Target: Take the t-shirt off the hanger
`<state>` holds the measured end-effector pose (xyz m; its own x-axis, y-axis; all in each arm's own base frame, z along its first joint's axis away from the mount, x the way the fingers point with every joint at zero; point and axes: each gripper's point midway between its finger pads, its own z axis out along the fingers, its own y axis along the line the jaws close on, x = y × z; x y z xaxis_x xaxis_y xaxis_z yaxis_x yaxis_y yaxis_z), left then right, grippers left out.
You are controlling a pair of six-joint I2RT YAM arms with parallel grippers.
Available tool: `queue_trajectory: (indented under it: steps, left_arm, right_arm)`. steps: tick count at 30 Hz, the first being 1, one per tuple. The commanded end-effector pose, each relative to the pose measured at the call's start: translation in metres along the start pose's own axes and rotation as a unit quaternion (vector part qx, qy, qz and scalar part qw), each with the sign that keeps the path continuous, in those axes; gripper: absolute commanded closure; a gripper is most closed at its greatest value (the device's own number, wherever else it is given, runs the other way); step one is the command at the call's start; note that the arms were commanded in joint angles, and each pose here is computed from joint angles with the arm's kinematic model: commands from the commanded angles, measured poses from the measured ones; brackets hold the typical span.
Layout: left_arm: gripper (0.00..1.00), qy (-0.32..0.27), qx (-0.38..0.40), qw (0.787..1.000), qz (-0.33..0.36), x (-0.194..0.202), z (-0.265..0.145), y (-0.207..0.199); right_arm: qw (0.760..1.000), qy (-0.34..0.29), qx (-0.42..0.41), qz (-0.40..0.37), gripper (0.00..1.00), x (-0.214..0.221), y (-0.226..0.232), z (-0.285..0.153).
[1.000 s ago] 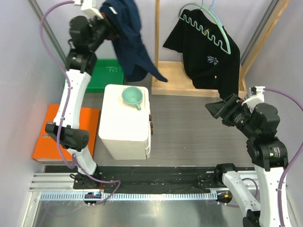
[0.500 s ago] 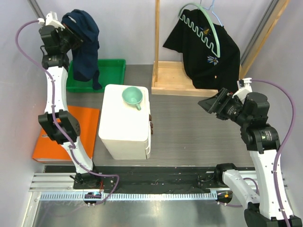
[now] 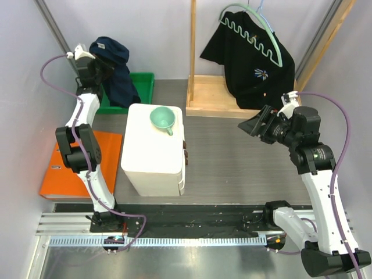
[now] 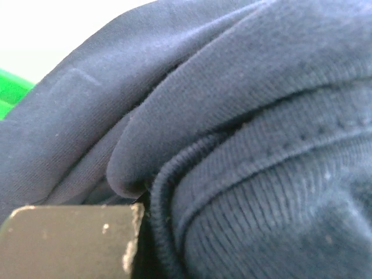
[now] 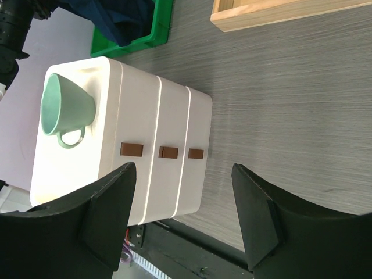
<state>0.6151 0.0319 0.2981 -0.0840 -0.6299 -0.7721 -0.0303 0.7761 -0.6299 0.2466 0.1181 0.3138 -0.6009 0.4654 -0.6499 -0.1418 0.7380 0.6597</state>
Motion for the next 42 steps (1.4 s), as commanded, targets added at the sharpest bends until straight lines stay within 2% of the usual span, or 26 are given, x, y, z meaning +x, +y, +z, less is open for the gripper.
queue_trajectory:
  steps: [1, 4, 5, 8, 13, 14, 19, 22, 24, 25, 26, 27, 29, 30, 31, 32, 33, 34, 35, 36, 38, 41, 42]
  left_arm:
    - [1.0, -0.127, -0.004, 0.991, 0.033, -0.057, -0.004, -0.029]
    - [1.0, -0.145, 0.007, 0.988, 0.048, -0.049, -0.01, -0.037]
    - [1.0, -0.139, 0.012, 0.988, 0.066, -0.041, -0.012, -0.051]
    - [1.0, -0.13, -0.002, 0.984, 0.123, -0.03, -0.01, -0.058]
    - [1.0, -0.129, -0.098, 0.98, 0.117, -0.025, -0.009, -0.017]
    - [1.0, -0.126, -0.111, 0.979, 0.116, -0.012, -0.009, -0.019]
    - [1.0, -0.124, -0.19, 0.969, 0.099, 0.018, -0.007, 0.025]
    - [1.0, -0.12, -0.226, 0.964, 0.074, 0.035, -0.002, 0.049]
    - [1.0, -0.118, -0.243, 0.963, 0.017, 0.037, 0.005, 0.063]
    - [1.0, -0.079, -0.275, 0.958, 0.001, 0.063, 0.006, 0.084]
    - [1.0, -0.081, -0.3, 0.95, -0.037, 0.054, 0.005, 0.111]
    - [1.0, -0.091, -0.301, 0.945, -0.089, 0.047, 0.01, 0.112]
    - [1.0, -0.049, -0.334, 0.936, -0.1, 0.067, 0.012, 0.134]
    - [1.0, -0.063, -0.332, 0.934, -0.116, 0.05, 0.021, 0.121]
    - [1.0, -0.031, -0.367, 0.921, -0.124, 0.064, 0.015, 0.132]
    - [1.0, -0.004, -0.401, 0.906, -0.135, 0.085, 0.018, 0.161]
    - [1.0, -0.02, -0.382, 0.906, -0.18, 0.065, 0.031, 0.147]
    - [1.0, 0.002, -0.377, 0.903, -0.205, 0.067, 0.035, 0.154]
    - [1.0, 0.044, -0.406, 0.886, -0.219, 0.1, 0.034, 0.176]
    - [1.0, 0.043, -0.389, 0.888, -0.24, 0.089, 0.041, 0.166]
    - [1.0, 0.074, -0.374, 0.881, -0.279, 0.095, 0.043, 0.167]
    - [0.99, 0.077, -0.368, 0.882, -0.284, 0.099, 0.031, 0.164]
    - [0.99, 0.062, -0.357, 0.887, -0.285, 0.094, 0.023, 0.159]
  right_arm:
    - [0.999, -0.008, -0.021, -0.025, 0.28, -0.007, 0.007, 0.006]
    - [1.0, -0.002, -0.02, -0.021, 0.28, -0.003, 0.002, 0.012]
    - [1.0, -0.001, -0.022, -0.02, 0.28, -0.003, 0.002, 0.013]
    - [1.0, 0.004, -0.026, -0.017, 0.28, -0.001, 0.002, 0.017]
    - [1.0, 0.004, -0.025, -0.017, 0.28, 0.0, 0.0, 0.017]
    - [1.0, 0.007, -0.023, -0.016, 0.28, 0.002, -0.002, 0.018]
    - [1.0, 0.012, -0.024, -0.015, 0.28, 0.005, -0.003, 0.021]
    - [1.0, 0.011, -0.023, -0.016, 0.28, 0.004, -0.004, 0.022]
    - [1.0, 0.013, -0.021, -0.015, 0.28, 0.005, -0.005, 0.023]
    - [1.0, 0.014, -0.02, -0.014, 0.28, 0.006, -0.006, 0.023]
    - [1.0, 0.016, -0.02, -0.014, 0.28, 0.007, -0.007, 0.023]
    - [1.0, 0.015, -0.018, -0.015, 0.28, 0.006, -0.008, 0.024]
    - [1.0, 0.017, -0.016, -0.013, 0.28, 0.008, -0.009, 0.025]
    - [1.0, 0.016, -0.017, -0.014, 0.28, 0.007, -0.009, 0.025]
    - [1.0, 0.018, -0.017, -0.013, 0.28, 0.008, -0.009, 0.026]
    - [1.0, 0.019, -0.017, -0.012, 0.28, 0.008, -0.009, 0.026]
    - [1.0, 0.018, -0.019, -0.013, 0.28, 0.007, -0.008, 0.026]
    - [1.0, 0.016, -0.021, -0.014, 0.28, 0.007, -0.007, 0.025]
    - [1.0, 0.017, -0.02, -0.013, 0.28, 0.007, -0.008, 0.025]
    - [1.0, 0.015, -0.02, -0.014, 0.28, 0.007, -0.008, 0.025]
    - [1.0, 0.014, -0.022, -0.015, 0.28, 0.008, -0.007, 0.023]
    - [1.0, 0.013, -0.024, -0.014, 0.28, 0.009, -0.006, 0.021]
    - [0.999, 0.015, -0.025, -0.014, 0.28, 0.01, -0.006, 0.021]
